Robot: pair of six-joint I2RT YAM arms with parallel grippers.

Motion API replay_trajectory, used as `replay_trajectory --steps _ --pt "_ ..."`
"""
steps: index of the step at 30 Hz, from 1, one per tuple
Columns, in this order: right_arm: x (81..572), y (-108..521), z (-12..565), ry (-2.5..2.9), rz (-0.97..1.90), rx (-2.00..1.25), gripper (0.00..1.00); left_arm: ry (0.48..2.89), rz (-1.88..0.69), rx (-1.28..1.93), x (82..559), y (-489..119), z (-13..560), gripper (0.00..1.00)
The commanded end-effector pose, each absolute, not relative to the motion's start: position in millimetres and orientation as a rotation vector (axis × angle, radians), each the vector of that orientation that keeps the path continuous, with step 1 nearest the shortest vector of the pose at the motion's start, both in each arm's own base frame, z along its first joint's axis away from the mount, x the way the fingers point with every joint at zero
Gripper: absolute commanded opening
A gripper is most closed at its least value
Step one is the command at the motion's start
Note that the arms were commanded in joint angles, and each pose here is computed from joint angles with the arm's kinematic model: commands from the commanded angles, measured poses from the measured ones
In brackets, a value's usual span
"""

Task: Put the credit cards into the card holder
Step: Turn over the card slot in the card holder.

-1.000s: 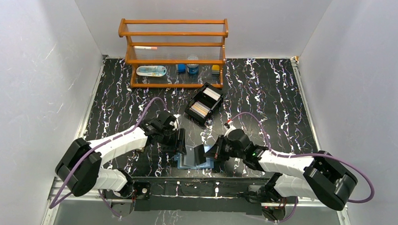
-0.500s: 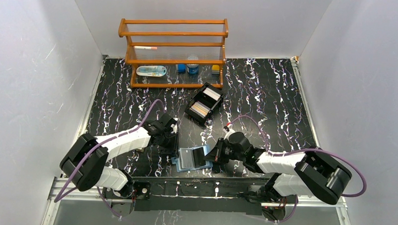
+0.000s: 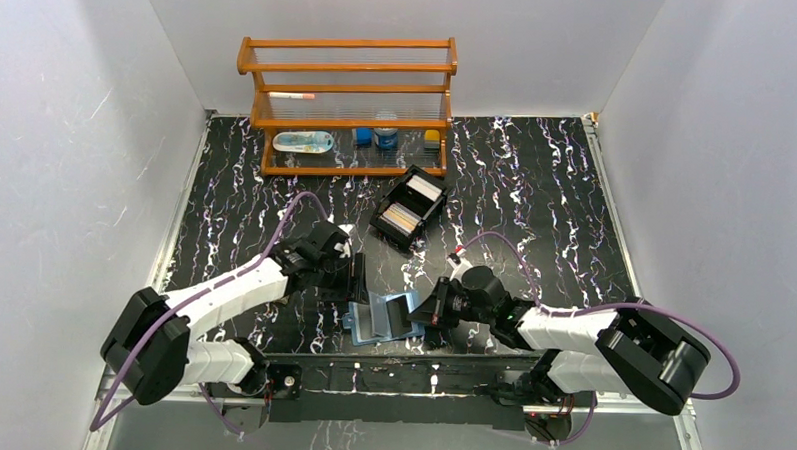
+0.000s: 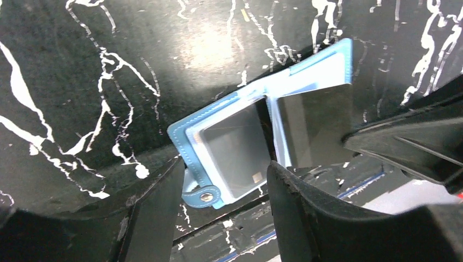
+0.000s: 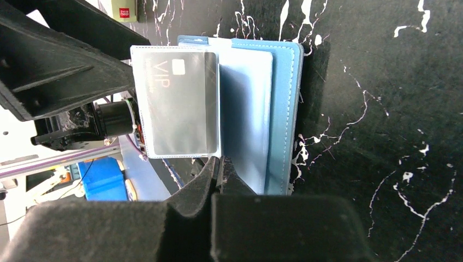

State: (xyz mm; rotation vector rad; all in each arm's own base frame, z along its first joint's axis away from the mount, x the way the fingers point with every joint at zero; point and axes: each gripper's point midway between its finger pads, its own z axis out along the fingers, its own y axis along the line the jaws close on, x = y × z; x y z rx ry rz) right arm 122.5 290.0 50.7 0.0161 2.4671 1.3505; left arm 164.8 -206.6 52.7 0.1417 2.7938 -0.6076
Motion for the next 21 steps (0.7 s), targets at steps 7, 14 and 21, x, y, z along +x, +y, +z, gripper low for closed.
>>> replay_trajectory --steps 7,14,21 --pt "127 296 62 2.44 1.359 -0.014 0.0 2.808 -0.589 0.162 162 -203 48 0.58" --pt "129 298 59 2.47 1.341 -0.004 0.0 2.68 -0.584 0.084 174 -197 74 0.59" --pt "129 300 61 2.466 1.347 -0.01 0.0 2.662 -0.689 0.106 171 -208 73 0.63"
